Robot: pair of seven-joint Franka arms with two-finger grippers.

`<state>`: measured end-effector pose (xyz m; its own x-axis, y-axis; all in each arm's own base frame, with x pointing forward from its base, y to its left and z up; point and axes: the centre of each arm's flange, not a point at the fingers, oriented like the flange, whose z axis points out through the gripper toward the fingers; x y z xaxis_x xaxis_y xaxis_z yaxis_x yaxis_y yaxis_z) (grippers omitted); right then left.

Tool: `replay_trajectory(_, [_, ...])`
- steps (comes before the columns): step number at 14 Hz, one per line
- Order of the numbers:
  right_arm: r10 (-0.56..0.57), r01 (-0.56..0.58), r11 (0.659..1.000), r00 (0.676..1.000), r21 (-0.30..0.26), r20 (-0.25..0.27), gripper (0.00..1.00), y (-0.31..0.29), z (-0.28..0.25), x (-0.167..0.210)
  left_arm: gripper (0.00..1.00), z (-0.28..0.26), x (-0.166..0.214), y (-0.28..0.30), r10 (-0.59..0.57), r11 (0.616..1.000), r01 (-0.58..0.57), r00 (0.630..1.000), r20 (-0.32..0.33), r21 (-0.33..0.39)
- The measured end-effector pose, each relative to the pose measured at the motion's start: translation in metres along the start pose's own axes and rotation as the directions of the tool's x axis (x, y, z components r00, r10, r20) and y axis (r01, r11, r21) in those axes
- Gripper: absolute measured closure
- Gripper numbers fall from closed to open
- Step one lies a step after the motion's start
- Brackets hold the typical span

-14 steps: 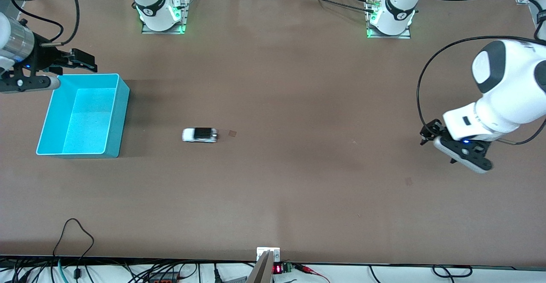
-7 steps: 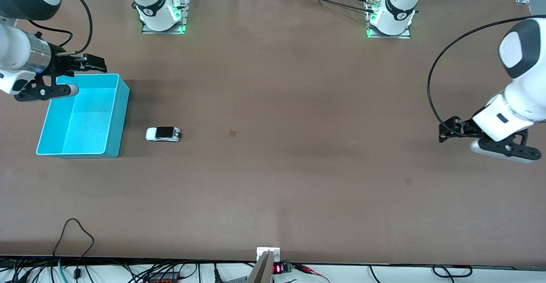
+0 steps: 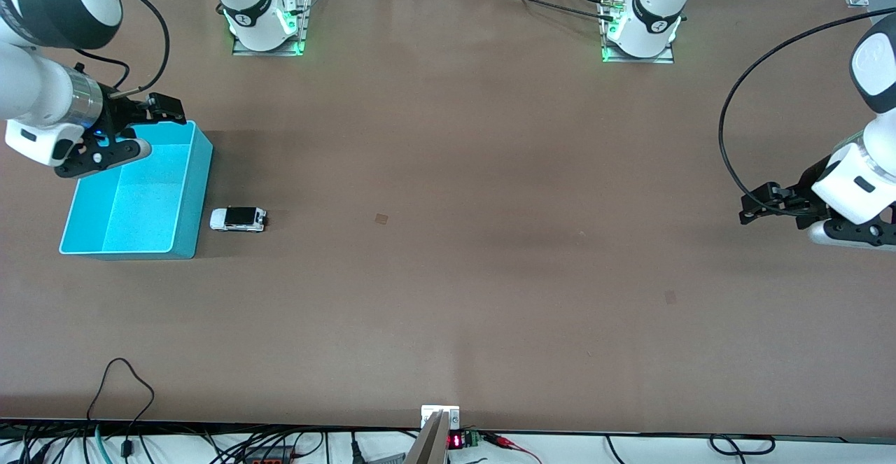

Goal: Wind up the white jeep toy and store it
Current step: 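Reach the right gripper toward the jeep while the left gripper withdraws, then lower the right gripper onto the jeep and close on it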

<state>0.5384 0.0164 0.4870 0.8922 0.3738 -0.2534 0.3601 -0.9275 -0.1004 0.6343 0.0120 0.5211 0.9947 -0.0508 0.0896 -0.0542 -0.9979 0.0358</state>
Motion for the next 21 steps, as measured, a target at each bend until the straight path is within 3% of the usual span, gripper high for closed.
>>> replay_trajectory(2, [-0.131, 0.130, 0.991, 0.991, -0.015, -0.032, 0.00, 0.002, 0.015, -0.001, 0.00, -0.008, -0.004, 0.000, -0.008, 1.000, 0.008, 1.000, 0.003, 0.002])
replay_trajectory(4, [-0.271, 0.269, 0.962, 0.961, -0.043, -0.052, 0.00, -0.006, 0.029, 0.003, 0.00, -0.015, -0.009, -0.004, -0.017, 1.000, 0.017, 1.000, 0.020, 0.005])
replay_trajectory(9, [-0.574, 0.565, 0.817, 0.816, -0.112, -0.067, 0.00, -0.008, 0.087, 0.009, 0.00, -0.032, -0.019, 0.000, -0.060, 0.998, 0.060, 0.998, 0.027, 0.007])
replay_trajectory(14, [-0.722, 0.707, 0.689, 0.688, -0.162, -0.070, 0.00, 0.004, 0.136, 0.010, 0.00, -0.052, -0.033, 0.004, -0.100, 0.995, 0.100, 0.993, 0.055, 0.013])
replay_trajectory(19, [-0.837, 0.812, 0.543, 0.542, -0.213, -0.067, 0.00, 0.017, 0.183, 0.038, 0.00, -0.055, -0.037, 0.004, -0.107, 0.994, 0.107, 0.992, 0.069, 0.014])
replay_trajectory(21, [-0.865, 0.837, 0.496, 0.501, -0.229, -0.043, 0.00, 0.023, 0.203, 0.047, 0.00, -0.057, -0.038, 0.003, -0.110, 0.994, 0.109, 0.992, 0.066, 0.015])
